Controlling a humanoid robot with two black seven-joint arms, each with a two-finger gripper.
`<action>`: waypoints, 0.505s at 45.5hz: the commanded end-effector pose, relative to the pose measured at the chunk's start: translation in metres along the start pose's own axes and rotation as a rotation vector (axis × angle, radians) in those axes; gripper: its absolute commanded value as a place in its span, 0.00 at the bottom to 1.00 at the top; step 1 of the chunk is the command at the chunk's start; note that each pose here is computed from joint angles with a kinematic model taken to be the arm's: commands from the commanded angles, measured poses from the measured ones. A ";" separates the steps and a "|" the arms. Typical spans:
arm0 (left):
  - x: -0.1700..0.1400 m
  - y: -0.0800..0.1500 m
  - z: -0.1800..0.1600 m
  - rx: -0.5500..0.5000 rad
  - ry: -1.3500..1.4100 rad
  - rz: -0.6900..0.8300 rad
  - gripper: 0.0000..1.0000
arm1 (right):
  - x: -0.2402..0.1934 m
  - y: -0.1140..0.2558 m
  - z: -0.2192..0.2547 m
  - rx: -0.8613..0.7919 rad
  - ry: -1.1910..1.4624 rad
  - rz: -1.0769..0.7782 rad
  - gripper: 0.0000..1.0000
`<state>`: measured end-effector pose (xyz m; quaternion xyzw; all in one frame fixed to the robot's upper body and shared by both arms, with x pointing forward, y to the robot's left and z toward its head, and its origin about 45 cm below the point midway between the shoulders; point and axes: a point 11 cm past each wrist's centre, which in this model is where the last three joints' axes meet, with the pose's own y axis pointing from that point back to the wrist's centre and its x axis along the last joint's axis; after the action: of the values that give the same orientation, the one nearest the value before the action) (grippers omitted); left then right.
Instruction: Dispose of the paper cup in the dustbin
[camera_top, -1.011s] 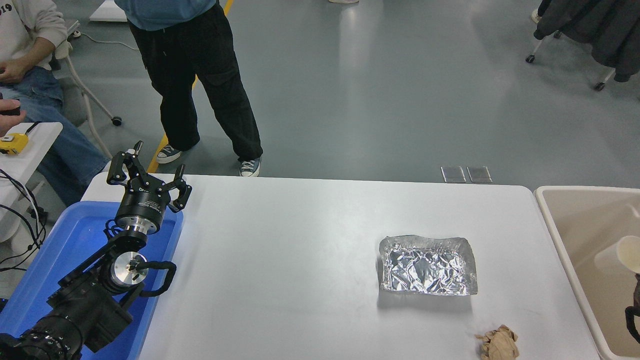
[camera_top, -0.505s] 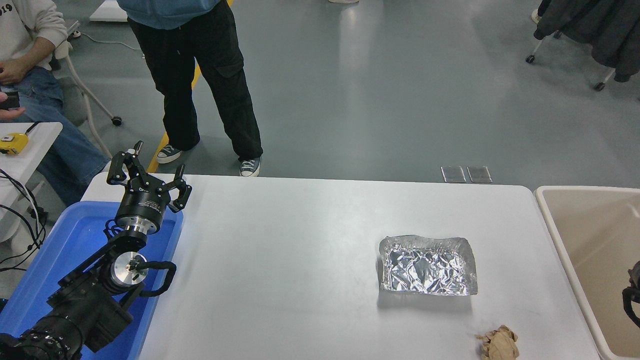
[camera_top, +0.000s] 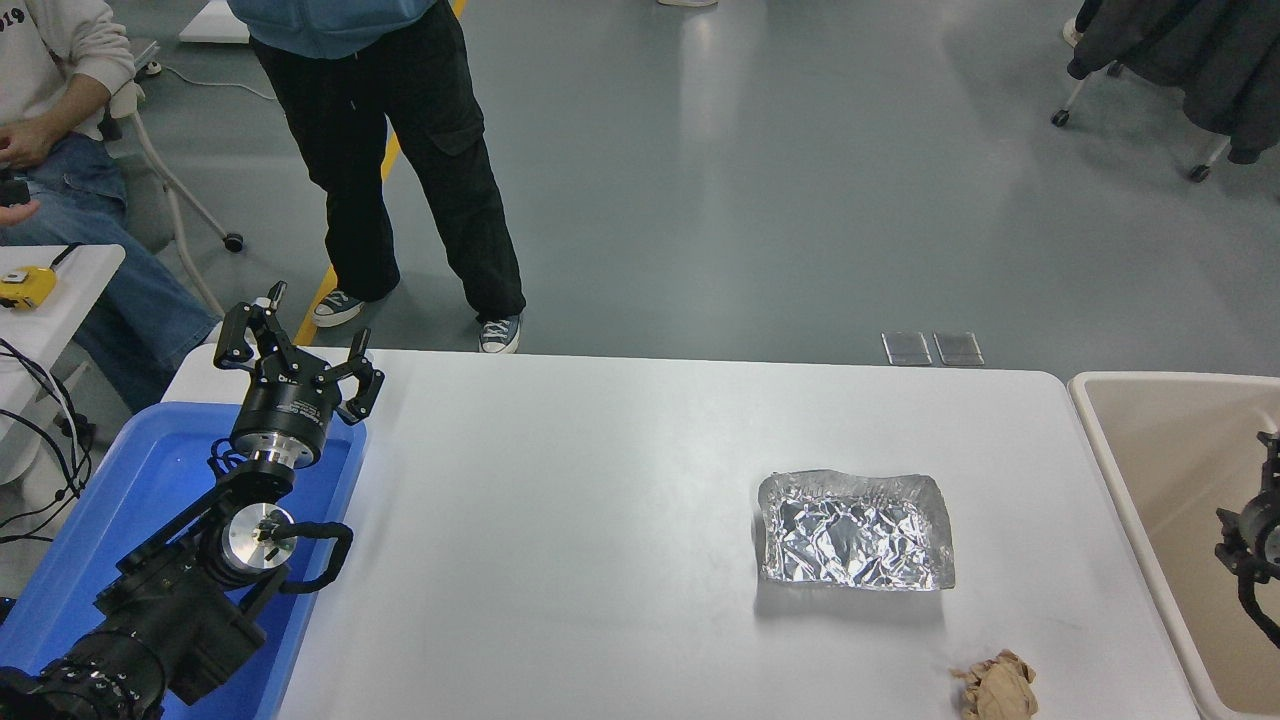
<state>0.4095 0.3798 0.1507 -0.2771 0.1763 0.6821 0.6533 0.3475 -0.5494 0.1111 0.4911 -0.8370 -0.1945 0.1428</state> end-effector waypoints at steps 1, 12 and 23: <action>0.000 0.000 0.000 -0.001 0.001 0.000 1.00 | -0.047 0.006 -0.025 0.054 -0.163 -0.190 0.99; 0.000 0.000 0.000 0.000 0.000 0.000 1.00 | -0.074 0.023 -0.075 0.259 -0.280 -0.320 0.99; 0.000 0.000 0.000 0.000 0.000 0.000 1.00 | -0.108 0.045 -0.051 0.366 -0.379 -0.396 0.99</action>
<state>0.4095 0.3799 0.1507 -0.2773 0.1763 0.6823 0.6531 0.3902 -0.4791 0.1632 0.5963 -0.7787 -0.1847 -0.0623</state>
